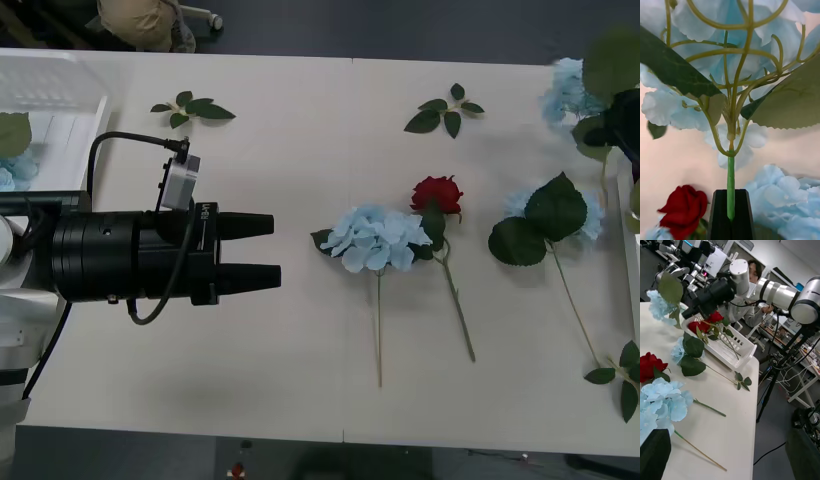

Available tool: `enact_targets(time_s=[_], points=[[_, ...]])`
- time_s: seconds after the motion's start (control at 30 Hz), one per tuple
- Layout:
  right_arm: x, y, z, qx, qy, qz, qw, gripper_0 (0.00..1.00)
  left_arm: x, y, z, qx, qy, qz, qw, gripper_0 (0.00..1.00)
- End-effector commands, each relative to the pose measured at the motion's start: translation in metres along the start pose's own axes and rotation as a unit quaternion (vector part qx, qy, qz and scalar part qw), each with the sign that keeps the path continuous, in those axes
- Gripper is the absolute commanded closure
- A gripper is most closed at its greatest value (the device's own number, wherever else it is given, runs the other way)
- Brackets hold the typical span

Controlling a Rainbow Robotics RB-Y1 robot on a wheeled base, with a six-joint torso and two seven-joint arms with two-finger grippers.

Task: Put the red flowers into the right box and the blue flowers into the left box

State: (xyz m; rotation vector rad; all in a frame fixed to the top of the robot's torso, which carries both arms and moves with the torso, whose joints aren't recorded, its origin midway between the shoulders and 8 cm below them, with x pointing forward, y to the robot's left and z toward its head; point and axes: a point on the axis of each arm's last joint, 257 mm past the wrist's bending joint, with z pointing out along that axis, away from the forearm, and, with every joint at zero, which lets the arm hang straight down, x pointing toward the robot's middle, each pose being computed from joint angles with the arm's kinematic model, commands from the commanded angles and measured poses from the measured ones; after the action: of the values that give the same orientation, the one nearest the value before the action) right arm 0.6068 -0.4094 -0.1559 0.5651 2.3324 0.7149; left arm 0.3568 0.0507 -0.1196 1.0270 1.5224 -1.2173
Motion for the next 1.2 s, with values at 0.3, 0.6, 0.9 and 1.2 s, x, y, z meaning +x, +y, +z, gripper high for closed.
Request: enact_targets(time_s=[0.3, 0.6, 0.9, 1.2], points=[[0.007, 0.059, -0.066, -0.159, -0.009, -0.289, 0.944, 1.00, -0.010, -0.006, -0.004, 0.003, -0.001, 0.039, 0.999, 0.11], [0.066, 0.106, -0.086, -0.306, -0.067, -0.386, 0.868, 1.00, -0.010, -0.006, -0.004, 0.003, -0.001, 0.039, 0.999, 0.11], [0.138, 0.143, -0.103, -0.433, -0.141, -0.406, 0.792, 1.00, -0.010, -0.006, -0.004, 0.003, -0.001, 0.039, 0.999, 0.11], [0.191, 0.210, -0.111, -0.548, -0.160, -0.370, 0.733, 1.00, -0.010, -0.006, -0.004, 0.003, -0.001, 0.039, 0.999, 0.11]])
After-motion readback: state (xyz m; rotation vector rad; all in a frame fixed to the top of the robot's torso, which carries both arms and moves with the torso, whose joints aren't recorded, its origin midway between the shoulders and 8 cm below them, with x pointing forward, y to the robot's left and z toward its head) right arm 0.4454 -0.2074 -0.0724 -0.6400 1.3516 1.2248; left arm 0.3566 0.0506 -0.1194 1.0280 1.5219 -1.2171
